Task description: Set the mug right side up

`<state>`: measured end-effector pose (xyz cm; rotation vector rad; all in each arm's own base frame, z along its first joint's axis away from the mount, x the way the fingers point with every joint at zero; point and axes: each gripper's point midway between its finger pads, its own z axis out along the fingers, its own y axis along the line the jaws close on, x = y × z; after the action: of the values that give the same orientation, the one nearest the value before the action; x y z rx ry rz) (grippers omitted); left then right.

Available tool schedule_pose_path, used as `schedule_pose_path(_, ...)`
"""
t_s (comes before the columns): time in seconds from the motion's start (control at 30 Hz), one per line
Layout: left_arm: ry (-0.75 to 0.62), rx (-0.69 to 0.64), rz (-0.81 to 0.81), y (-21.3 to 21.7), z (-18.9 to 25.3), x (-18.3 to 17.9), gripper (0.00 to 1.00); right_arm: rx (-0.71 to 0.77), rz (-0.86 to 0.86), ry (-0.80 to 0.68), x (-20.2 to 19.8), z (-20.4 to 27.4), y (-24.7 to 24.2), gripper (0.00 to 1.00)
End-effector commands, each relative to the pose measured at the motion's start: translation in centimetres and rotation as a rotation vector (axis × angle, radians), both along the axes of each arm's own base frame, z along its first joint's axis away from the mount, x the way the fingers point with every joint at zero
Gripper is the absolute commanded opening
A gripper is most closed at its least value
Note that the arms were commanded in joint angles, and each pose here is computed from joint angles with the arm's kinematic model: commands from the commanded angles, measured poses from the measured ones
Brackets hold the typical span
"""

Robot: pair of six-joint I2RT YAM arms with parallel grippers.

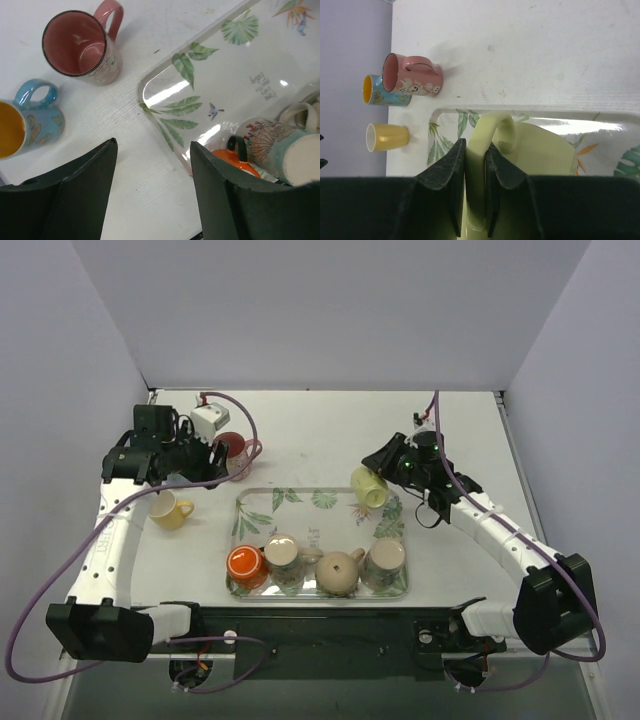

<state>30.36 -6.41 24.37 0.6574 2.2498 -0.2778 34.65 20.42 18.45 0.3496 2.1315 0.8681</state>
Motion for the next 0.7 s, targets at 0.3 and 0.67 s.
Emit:
schedule_pose_path(0.3, 0.011, -0.309, -0.493, -12.8, 6.9, -3.3, 0.78, 0.076, 0.322, -0.535, -2.2, 15.0, 4.6, 0.0)
schedule_pose_path(0.67, 0.053, -0.653, -0.707, -21.2, 11.8, -4.1, 0.88, 0.249, 0.463, -0.788, -9.5, 23.4, 6.5, 0.0)
